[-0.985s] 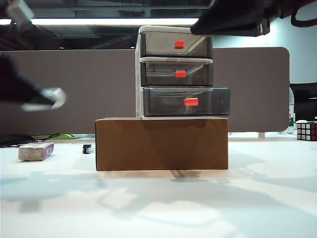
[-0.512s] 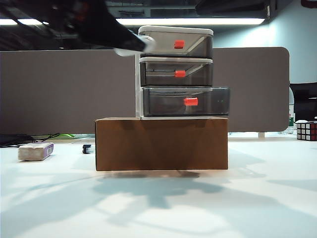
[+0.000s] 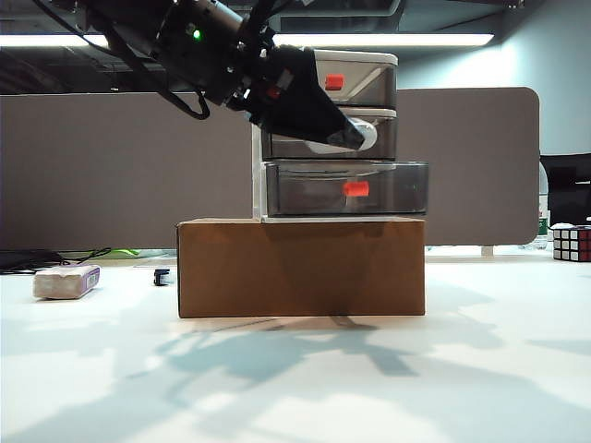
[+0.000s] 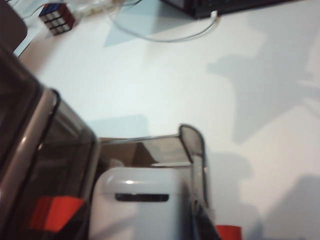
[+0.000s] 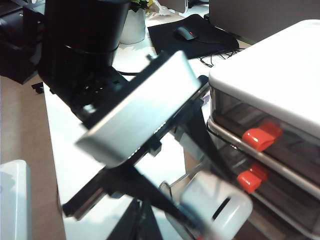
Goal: Open the third layer of the drawer on the table, pick up the earphone case on the table and put it in, and finally close the drawer.
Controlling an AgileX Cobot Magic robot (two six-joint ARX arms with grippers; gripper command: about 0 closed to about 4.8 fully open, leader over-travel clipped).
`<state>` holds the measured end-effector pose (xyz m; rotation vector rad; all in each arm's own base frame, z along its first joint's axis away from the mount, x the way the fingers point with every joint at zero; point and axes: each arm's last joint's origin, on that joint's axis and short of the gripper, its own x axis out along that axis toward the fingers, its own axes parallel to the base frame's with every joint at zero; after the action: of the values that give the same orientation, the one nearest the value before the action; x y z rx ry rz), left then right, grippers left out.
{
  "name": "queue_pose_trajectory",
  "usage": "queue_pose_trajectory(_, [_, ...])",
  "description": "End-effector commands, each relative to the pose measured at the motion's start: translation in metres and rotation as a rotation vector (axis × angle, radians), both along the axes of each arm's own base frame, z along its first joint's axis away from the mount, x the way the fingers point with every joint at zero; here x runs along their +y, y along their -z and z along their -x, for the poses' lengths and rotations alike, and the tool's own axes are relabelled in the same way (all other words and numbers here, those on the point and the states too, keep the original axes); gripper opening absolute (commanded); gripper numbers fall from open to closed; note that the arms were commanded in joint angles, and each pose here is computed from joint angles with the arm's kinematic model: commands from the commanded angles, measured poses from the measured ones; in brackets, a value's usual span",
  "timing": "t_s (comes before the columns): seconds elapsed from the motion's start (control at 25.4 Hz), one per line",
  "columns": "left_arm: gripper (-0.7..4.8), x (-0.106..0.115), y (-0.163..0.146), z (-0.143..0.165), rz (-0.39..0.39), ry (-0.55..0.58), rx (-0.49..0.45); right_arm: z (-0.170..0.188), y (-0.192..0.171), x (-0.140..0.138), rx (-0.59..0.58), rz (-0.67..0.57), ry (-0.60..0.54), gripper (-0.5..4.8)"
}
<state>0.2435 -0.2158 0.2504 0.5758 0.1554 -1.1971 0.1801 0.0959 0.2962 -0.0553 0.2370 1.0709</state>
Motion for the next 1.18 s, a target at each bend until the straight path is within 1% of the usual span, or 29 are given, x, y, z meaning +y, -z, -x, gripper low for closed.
queue_pose_trajectory(0.04, [0.99, 0.0, -0.003, -0.001, 0.019, -0.039, 0.003, 0.002, -0.003, -0.001, -0.014, 0.002, 0.008, -0.05])
queue_pose_trajectory(0.12, [1.51, 0.0, -0.003, -0.001, 0.02, -0.039, 0.007, 0.003, -0.002, -0.001, -0.009, 0.003, 0.007, -0.05])
queue_pose_trajectory(0.2, [1.87, 0.0, -0.003, -0.001, 0.02, -0.039, 0.008, 0.003, -0.002, -0.001, -0.007, 0.004, 0.007, -0.05])
queue_pose_trajectory(0.28, [1.89, 0.0, -0.003, 0.0, 0.018, -0.04, 0.015, 0.003, -0.002, -0.001, -0.004, 0.005, 0.007, -0.05])
queue_pose_trajectory(0.32, [2.0, 0.0, -0.003, 0.0, 0.022, -0.045, 0.025, 0.003, -0.002, -0.001, -0.004, 0.006, 0.007, -0.05])
queue_pose_trajectory(0.39, [2.61, 0.0, -0.003, 0.0, 0.026, -0.05, 0.037, 0.003, -0.002, -0.001, -0.003, 0.006, 0.007, -0.05])
queue_pose_trajectory(0.47, [2.84, 0.0, -0.002, 0.0, 0.022, -0.051, 0.044, 0.003, -0.002, -0.001, -0.003, 0.006, 0.007, -0.05])
queue_pose_trajectory(0.63, [2.82, 0.001, -0.001, 0.001, 0.012, -0.053, 0.055, 0.003, -0.002, -0.001, 0.0, 0.007, 0.007, -0.05])
queue_pose_trajectory(0.67, [2.77, 0.001, -0.002, 0.001, 0.012, -0.056, 0.054, 0.003, -0.001, -0.001, 0.002, 0.008, 0.007, -0.05])
queue_pose_trajectory(0.71, [2.31, 0.004, -0.008, 0.004, 0.025, -0.067, 0.059, 0.003, -0.001, -0.001, 0.006, 0.01, 0.007, -0.05])
queue_pose_trajectory(0.75, [1.8, 0.006, -0.012, 0.006, 0.035, -0.07, 0.06, 0.003, -0.001, -0.002, 0.008, 0.014, 0.006, -0.05])
queue_pose_trajectory(0.79, [0.83, 0.012, -0.025, 0.014, 0.077, -0.083, 0.088, 0.003, 0.0, -0.002, 0.009, 0.022, 0.005, -0.05])
queue_pose_trajectory(0.83, [0.55, 0.014, -0.031, 0.018, 0.102, -0.081, 0.114, 0.004, 0.001, -0.002, 0.007, 0.025, 0.003, -0.05])
queue_pose_trajectory(0.87, [-0.1, 0.02, -0.041, 0.027, 0.14, -0.051, 0.17, 0.003, 0.001, -0.002, 0.006, 0.027, 0.007, -0.05])
queue_pose_trajectory(0.91, [-0.06, 0.023, -0.044, 0.032, 0.147, -0.031, 0.214, 0.003, 0.0, -0.002, -0.003, 0.027, 0.009, -0.05])
queue_pose_trajectory(0.95, [-0.06, 0.024, -0.043, 0.033, 0.146, -0.038, 0.257, 0.003, 0.0, -0.002, -0.007, 0.026, 0.009, -0.05])
queue_pose_trajectory(0.99, [-0.06, 0.025, -0.041, 0.034, 0.145, -0.059, 0.31, 0.003, -0.001, -0.002, -0.015, 0.023, 0.01, -0.05])
queue_pose_trajectory(1.02, [-0.06, 0.025, -0.034, 0.034, 0.12, -0.084, 0.386, 0.002, -0.003, -0.001, -0.035, 0.016, 0.02, -0.05])
queue_pose_trajectory(1.06, [-0.06, 0.024, -0.031, 0.034, 0.105, -0.085, 0.408, 0.001, -0.004, -0.002, -0.046, 0.015, 0.033, -0.05])
queue_pose_trajectory(1.1, [-0.06, 0.022, -0.023, 0.032, 0.076, -0.081, 0.451, 0.0, -0.005, -0.002, -0.062, 0.016, 0.062, -0.05])
queue_pose_trajectory(1.18, [-0.06, 0.018, -0.011, 0.027, 0.05, -0.101, 0.499, 0.0, -0.005, -0.002, -0.065, 0.024, 0.091, -0.05])
